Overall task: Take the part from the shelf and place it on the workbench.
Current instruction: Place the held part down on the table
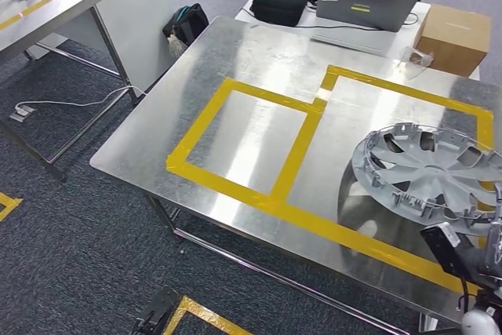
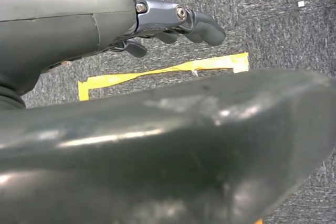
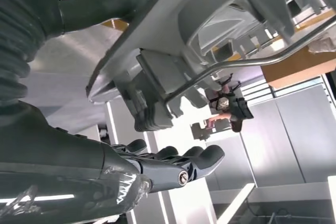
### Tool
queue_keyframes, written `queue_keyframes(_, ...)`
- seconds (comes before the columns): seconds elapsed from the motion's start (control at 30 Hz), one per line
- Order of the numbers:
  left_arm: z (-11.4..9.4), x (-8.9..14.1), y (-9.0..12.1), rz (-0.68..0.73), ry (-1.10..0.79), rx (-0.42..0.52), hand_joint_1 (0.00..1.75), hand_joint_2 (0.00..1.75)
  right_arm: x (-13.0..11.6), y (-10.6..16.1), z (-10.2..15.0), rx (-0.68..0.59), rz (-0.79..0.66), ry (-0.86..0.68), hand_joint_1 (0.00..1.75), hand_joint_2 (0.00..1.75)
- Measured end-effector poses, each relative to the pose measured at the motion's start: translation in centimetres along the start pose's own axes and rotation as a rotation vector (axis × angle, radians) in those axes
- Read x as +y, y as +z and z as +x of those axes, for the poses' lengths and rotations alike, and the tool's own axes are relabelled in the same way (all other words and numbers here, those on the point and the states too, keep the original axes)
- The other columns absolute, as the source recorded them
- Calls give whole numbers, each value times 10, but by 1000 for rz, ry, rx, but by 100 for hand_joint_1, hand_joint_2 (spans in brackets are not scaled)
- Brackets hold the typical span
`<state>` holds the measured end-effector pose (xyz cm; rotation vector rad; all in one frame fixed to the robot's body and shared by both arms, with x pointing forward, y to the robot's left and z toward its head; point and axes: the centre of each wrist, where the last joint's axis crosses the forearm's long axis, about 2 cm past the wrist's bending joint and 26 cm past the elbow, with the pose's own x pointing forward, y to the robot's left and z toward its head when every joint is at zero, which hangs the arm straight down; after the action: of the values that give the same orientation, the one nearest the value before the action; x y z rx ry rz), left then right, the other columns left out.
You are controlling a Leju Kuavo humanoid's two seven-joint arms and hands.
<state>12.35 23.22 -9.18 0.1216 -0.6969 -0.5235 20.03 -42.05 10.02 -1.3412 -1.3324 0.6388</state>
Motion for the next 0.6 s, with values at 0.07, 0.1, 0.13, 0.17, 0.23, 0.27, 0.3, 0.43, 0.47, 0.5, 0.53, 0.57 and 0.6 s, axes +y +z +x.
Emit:
queue_keyframes(0.07,0,0,0,0,0,1,0,0,0,0,0,0,16,25,0,175)
queue_keyframes(0.1,0,0,0,0,0,1,0,0,1,0,0,2,30,31,0,175)
queue_keyframes(0.13,0,0,0,0,1,1,0,0,1,0,1,7,55,28,0,175)
queue_keyframes(0.17,0,0,0,0,1,1,0,0,2,-1,1,14,93,20,0,175)
queue_keyframes(0.23,0,0,0,1,2,2,0,0,4,-1,-1,21,183,8,0,175)
queue_keyframes(0.27,0,0,0,1,3,2,0,0,4,-1,-2,20,221,12,0,175)
queue_keyframes(0.3,-1,0,0,1,3,2,0,0,5,-1,-3,18,256,17,0,175)
queue_keyframes(0.43,-1,1,0,-5,4,2,0,0,5,-5,-11,42,459,-41,0,175)
queue_keyframes(0.47,-1,1,0,-8,4,2,0,0,4,-6,-14,52,527,-78,0,175)
queue_keyframes(0.5,-1,1,0,-11,4,1,0,0,3,-7,-17,60,584,-118,0,175)
queue_keyframes(0.53,-2,2,0,-13,4,1,0,0,1,-10,-20,64,627,-152,0,175)
queue_keyframes(0.57,-2,2,0,-14,4,0,0,0,-2,-12,-23,65,650,-181,0,175)
queue_keyframes(0.6,-2,2,0,-15,3,0,0,0,-4,-15,-25,64,665,-208,0,175)
